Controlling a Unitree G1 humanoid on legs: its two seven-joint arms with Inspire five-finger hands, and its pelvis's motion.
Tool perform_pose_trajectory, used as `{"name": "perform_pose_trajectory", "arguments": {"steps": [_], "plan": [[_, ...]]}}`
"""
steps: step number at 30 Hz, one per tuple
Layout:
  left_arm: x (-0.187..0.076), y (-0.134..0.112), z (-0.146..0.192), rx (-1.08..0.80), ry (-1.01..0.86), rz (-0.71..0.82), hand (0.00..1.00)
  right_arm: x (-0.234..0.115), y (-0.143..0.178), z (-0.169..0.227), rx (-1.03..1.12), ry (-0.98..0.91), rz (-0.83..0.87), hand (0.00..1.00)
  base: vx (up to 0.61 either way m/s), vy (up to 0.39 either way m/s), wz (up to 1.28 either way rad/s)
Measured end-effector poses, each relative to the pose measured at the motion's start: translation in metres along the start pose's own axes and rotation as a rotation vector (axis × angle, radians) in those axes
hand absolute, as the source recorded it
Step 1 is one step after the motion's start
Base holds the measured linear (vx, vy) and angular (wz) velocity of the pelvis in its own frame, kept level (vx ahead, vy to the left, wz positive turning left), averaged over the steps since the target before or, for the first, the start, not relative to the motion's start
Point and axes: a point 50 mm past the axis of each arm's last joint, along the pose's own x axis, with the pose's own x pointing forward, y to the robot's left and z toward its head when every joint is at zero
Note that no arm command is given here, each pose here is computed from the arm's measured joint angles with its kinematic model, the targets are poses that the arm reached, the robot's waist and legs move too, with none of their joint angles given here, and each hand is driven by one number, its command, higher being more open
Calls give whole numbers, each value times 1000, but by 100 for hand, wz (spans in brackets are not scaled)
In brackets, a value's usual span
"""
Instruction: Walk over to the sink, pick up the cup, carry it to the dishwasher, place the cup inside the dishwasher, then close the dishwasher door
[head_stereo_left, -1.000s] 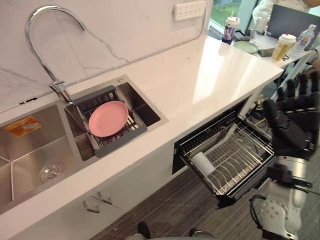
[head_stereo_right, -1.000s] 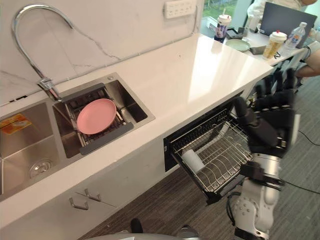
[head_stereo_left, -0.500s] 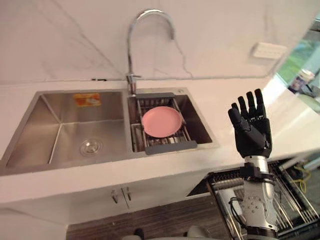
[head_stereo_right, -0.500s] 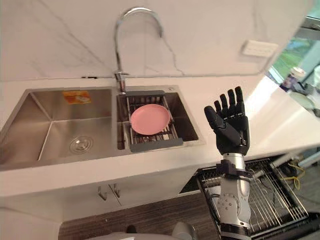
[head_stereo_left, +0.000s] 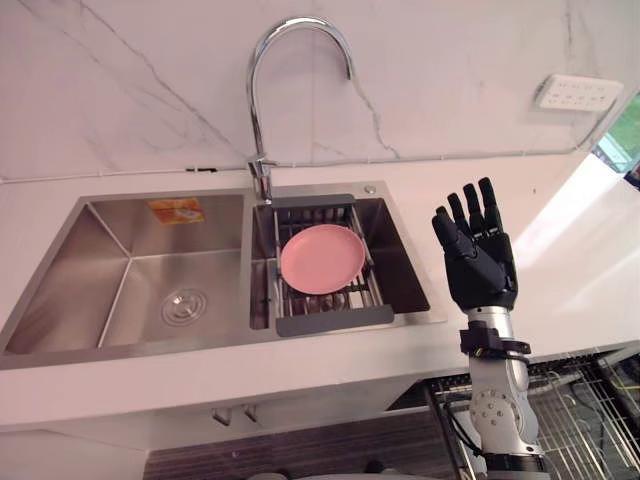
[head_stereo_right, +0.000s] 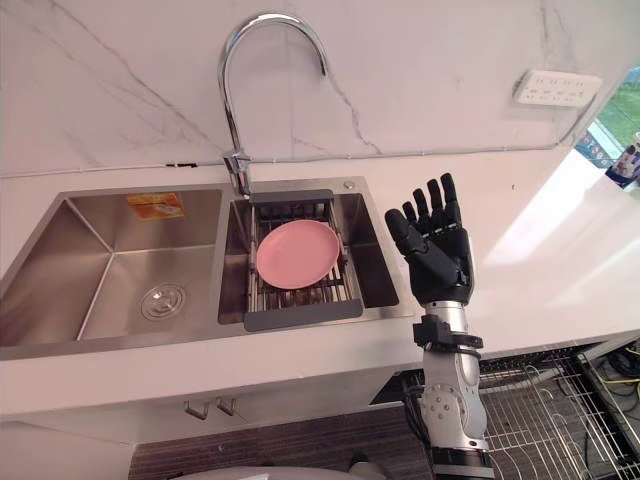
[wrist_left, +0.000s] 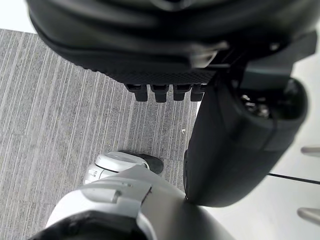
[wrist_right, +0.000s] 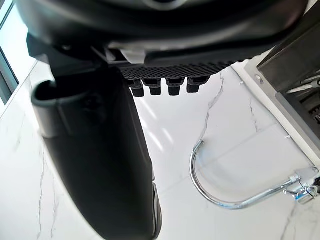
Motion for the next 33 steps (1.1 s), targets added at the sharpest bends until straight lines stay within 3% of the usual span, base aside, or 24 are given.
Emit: {"name": "perform_pose_trajectory", "arguments": {"steps": [5,10,18,33], "plan": [[0,-1,-5,-48,37,-20,100,-2,-14,2,-45,66,-95,100,24,-7,-2],[1,0,-8,-57,57,-24,100,-2,-23,7,-363,139,-111,100,15,-8,-12],[0,3,-9,-56,20,-34,100,5,-30,19,-870,327,133,100,-36,-10,2],[-2,7,2,27,-30,-48,100,39,-21,-5,-1271,498,357,100,-32,-14,7]]}}
